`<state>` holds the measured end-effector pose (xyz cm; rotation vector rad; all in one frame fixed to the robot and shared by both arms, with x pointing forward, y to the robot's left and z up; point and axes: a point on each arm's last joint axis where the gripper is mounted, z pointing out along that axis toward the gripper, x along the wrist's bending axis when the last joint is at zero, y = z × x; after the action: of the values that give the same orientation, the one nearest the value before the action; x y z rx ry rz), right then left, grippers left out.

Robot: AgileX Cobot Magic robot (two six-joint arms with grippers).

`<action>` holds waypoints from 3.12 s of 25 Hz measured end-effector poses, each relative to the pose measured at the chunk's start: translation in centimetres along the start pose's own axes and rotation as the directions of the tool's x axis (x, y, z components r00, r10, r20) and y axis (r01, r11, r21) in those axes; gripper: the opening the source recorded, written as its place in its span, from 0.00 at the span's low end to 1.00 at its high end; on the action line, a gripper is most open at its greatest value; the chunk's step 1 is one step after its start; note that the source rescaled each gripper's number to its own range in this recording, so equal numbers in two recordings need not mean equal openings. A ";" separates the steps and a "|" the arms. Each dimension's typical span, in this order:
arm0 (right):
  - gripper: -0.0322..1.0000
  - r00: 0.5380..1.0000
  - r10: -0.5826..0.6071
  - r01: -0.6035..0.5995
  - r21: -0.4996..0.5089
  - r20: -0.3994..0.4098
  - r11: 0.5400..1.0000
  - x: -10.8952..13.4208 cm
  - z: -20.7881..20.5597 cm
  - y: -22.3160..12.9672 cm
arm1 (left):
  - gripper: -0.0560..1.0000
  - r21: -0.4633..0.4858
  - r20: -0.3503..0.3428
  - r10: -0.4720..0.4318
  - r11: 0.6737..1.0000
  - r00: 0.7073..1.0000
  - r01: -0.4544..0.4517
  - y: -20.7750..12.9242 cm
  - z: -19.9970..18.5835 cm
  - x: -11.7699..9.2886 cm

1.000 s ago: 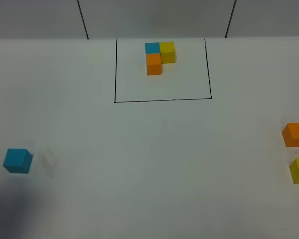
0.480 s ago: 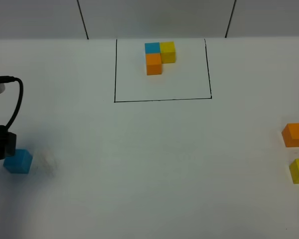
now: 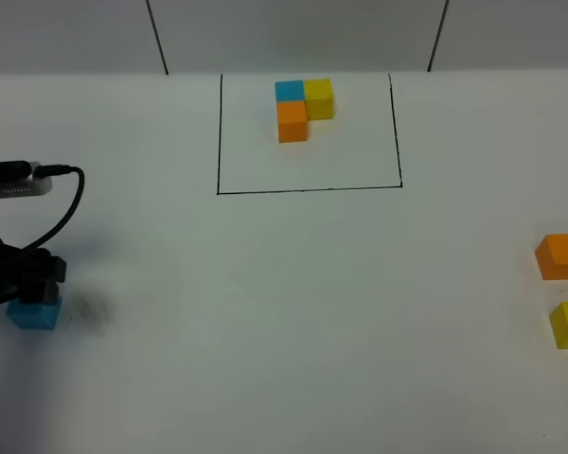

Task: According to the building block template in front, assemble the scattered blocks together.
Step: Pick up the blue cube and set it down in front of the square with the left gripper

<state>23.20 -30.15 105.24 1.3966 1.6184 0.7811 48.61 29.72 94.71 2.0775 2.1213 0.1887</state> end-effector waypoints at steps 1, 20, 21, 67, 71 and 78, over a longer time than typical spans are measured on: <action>0.03 1.000 0.000 0.000 0.000 0.000 1.000 0.0 0.0 0.0 | 1.00 0.008 -0.001 0.000 1.000 1.000 0.000 0.1 0.5 0.0; 0.03 1.000 0.000 0.000 0.000 0.000 1.000 0.0 0.0 0.0 | 1.00 0.037 -0.018 0.019 0.999 1.000 -0.019 1.0 5.5 0.3; 0.03 1.000 0.000 0.000 0.000 0.000 1.000 0.0 0.0 0.0 | 1.00 0.040 -0.018 0.027 0.999 0.999 -0.026 1.0 5.7 0.3; 0.03 1.000 0.000 0.000 0.000 0.000 1.000 0.0 0.0 0.0 | 0.63 -0.055 -0.057 0.965 0.255 0.258 -0.965 0.7 1.1 -3.6; 0.03 1.000 0.000 0.000 0.000 0.000 1.000 0.0 0.0 0.0 | 0.63 -0.137 -0.062 0.974 0.208 0.218 -0.968 0.9 1.0 -4.4; 0.03 1.000 0.000 0.000 0.000 0.000 1.000 0.0 0.0 0.0 | 0.63 -0.266 -0.098 0.979 0.149 0.180 -0.952 1.3 0.8 -5.5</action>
<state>23.20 -30.15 105.24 1.3966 1.6184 0.7811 50.15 24.20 94.38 2.7901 0.2312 0.4668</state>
